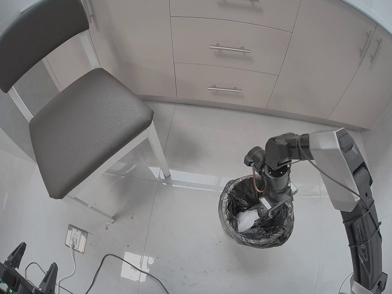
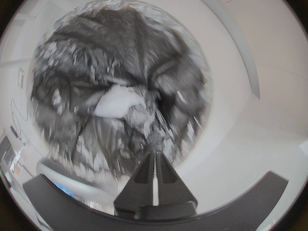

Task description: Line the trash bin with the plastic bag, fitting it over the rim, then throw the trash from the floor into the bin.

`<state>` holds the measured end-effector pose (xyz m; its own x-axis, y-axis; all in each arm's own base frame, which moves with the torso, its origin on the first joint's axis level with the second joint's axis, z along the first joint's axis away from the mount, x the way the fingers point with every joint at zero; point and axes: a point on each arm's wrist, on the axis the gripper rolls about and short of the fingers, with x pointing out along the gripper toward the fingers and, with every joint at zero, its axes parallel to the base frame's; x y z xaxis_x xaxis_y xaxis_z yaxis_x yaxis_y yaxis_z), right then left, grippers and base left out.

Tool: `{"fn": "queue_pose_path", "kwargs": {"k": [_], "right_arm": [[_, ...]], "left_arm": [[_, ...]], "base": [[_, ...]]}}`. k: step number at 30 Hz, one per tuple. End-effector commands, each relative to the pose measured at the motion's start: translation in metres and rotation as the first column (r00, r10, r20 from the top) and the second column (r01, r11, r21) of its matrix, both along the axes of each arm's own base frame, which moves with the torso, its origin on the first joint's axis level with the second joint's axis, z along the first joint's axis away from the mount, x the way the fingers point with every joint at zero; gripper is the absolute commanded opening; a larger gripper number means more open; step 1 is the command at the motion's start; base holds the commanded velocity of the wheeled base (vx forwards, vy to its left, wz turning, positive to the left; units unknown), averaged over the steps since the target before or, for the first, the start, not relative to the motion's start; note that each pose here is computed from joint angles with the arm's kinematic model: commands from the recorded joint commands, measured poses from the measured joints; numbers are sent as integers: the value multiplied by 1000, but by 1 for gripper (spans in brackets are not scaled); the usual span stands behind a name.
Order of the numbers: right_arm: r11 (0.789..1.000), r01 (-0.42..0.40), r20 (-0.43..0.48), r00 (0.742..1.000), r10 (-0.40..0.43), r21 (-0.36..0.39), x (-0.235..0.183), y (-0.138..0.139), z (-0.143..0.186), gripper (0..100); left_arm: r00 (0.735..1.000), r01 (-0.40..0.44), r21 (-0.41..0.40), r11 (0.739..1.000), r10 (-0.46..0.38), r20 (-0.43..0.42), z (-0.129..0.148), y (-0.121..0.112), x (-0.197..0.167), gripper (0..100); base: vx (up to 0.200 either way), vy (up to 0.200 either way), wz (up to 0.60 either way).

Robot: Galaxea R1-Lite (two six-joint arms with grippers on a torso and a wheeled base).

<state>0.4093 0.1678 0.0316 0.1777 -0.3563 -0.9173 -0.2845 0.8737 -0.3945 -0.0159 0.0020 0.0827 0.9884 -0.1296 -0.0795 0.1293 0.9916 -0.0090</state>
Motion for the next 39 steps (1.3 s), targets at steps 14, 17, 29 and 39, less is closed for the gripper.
{"fn": "queue_pose_path", "kwargs": {"k": [14,17,29,39], "right_arm": [[984,144,218,962,-164,103,-186,-120,284,0],[981,110,339,927,-159,161,-233,-131,314,0],[991,-116,791,611,17,68,-475,-189,352,0],[998,-57,985,170,13,-4,-649,-195,278,0]], "left_arm": [[1000,0,2,1000,0,-17,-5,0,1,100],[1000,0,2,1000,0,-17,-5,0,1,100],[1000,0,2,1000,0,-17,-5,0,1,100],[1000,0,2,1000,0,-17,-5,0,1,100]], "base": [[0,0,0],[0,0,0],[0,0,0],[0,0,0]]}}
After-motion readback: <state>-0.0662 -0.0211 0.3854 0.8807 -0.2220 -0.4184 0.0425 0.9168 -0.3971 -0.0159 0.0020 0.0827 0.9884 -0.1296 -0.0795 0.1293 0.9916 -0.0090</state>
